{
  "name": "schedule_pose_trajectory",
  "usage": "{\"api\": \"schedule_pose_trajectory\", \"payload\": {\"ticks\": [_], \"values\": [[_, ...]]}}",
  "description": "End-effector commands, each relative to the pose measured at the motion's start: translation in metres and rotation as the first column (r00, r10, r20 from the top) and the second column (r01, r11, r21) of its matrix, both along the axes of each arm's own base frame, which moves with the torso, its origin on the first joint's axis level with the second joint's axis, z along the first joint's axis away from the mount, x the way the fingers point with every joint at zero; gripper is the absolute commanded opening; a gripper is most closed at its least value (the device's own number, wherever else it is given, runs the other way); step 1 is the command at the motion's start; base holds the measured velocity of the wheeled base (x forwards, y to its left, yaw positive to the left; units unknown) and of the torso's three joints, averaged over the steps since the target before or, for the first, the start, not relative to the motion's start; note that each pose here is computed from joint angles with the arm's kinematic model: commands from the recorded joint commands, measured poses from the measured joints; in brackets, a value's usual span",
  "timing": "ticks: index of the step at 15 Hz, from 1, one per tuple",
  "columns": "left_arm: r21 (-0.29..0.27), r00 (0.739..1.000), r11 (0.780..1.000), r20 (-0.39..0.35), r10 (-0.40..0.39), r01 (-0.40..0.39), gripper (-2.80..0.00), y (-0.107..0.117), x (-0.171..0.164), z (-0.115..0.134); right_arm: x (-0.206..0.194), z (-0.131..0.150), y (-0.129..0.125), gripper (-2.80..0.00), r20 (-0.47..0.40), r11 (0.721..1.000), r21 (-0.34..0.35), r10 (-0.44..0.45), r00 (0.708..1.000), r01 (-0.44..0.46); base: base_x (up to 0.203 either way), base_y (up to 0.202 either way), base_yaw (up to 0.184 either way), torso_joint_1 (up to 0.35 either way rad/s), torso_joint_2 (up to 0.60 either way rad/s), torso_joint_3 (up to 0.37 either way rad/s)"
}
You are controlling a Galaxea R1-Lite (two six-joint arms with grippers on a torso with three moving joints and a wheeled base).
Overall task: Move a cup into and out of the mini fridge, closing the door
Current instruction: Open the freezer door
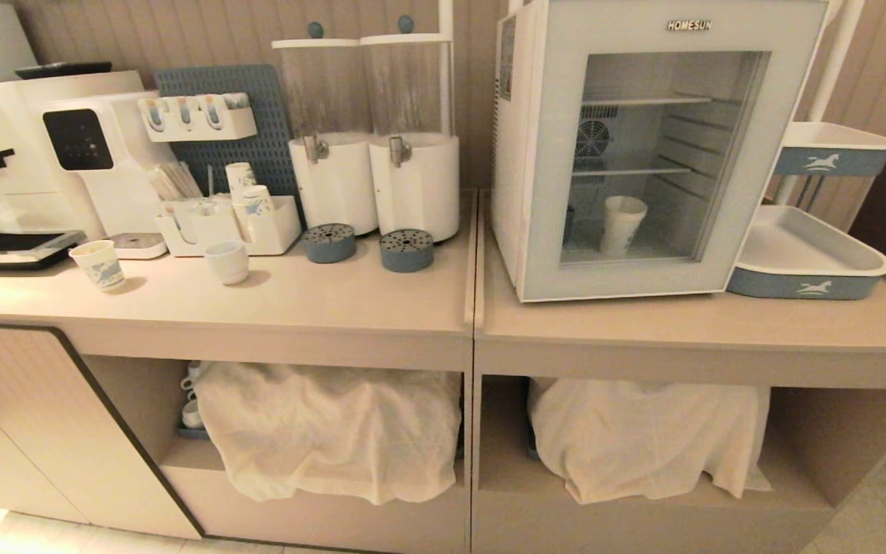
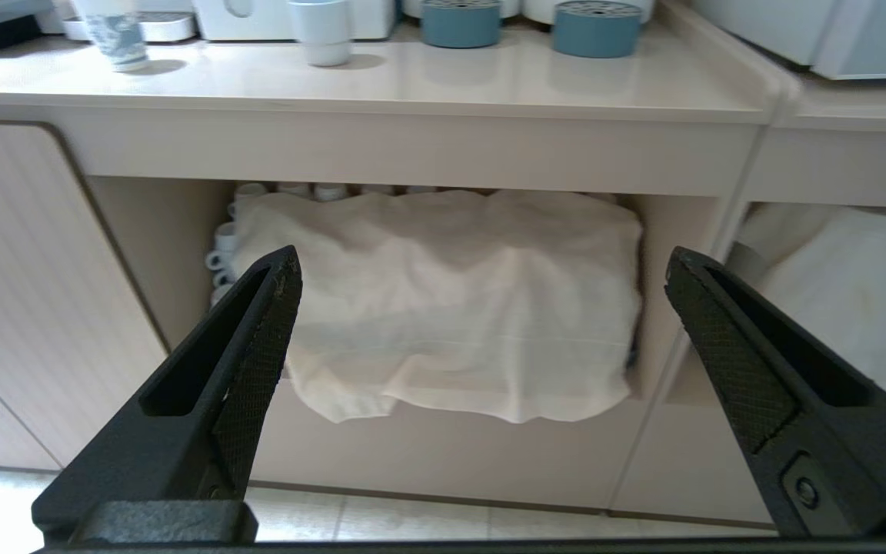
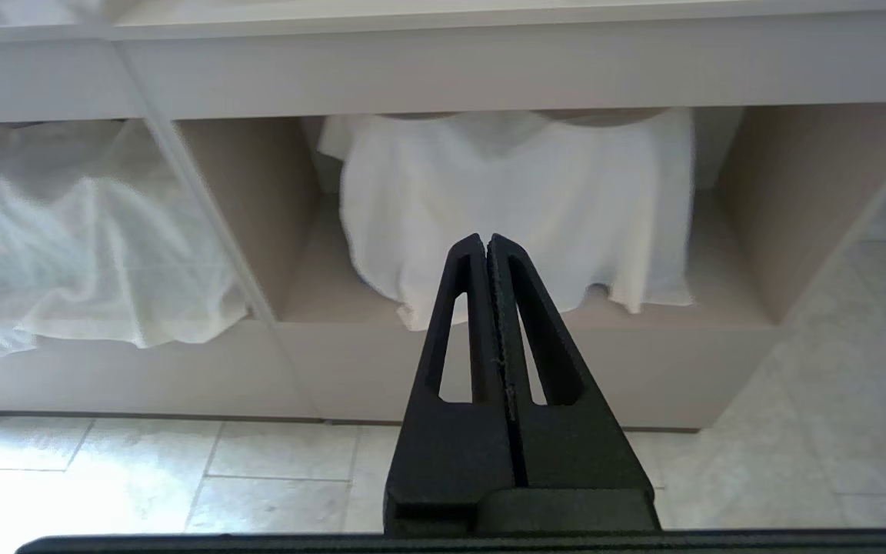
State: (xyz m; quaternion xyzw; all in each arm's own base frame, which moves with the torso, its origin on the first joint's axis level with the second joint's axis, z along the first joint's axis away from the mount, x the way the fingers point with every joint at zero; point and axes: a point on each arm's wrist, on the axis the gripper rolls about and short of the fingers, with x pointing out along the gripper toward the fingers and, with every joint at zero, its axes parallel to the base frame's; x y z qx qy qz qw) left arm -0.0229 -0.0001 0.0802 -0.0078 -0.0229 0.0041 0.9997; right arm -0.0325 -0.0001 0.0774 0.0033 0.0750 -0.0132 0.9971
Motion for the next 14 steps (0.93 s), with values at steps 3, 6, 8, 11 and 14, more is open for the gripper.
{"api": "schedule_pose_trajectory", "payload": {"ticks": [3, 6, 8, 11, 14], "values": [[0.000, 1.000, 1.000, -0.019, 0.001, -0.001, 0.00, 0.0000, 0.0015, -0.0051, 0.0001, -0.0001, 0.0000, -2.80, -0.003, 1.000, 0.000, 0.000, 1.000, 0.000, 0.000, -0.192, -0.001, 0.002, 0.00, 0.002], [0.000, 1.000, 1.000, -0.018, 0.001, -0.001, 0.00, 0.0000, 0.0014, -0.0051, 0.0001, -0.0001, 0.0000, -2.80, -0.003, 1.000, 0.000, 0.001, 1.000, -0.001, 0.000, -0.193, 0.001, 0.004, 0.00, 0.002], [0.000, 1.000, 1.000, -0.018, 0.001, -0.001, 0.00, 0.0000, 0.0014, -0.0051, 0.0001, -0.0001, 0.0000, -2.80, -0.003, 1.000, 0.000, 0.000, 1.000, 0.000, 0.000, -0.194, 0.003, 0.000, 0.00, 0.002], [-0.003, 1.000, 1.000, -0.018, 0.001, -0.001, 0.00, 0.0000, 0.0014, -0.0051, 0.0001, -0.0001, 0.0000, -2.80, -0.003, 1.000, 0.000, 0.001, 1.000, -0.001, 0.000, -0.178, 0.000, 0.003, 0.01, 0.003], [0.005, 1.000, 1.000, -0.020, 0.002, -0.002, 0.00, 0.0000, 0.0015, -0.0050, 0.0001, -0.0001, 0.0000, -2.80, -0.003, 1.000, 0.000, 0.000, 1.000, 0.000, 0.000, -0.060, -0.004, 0.003, 0.00, 0.003]]}}
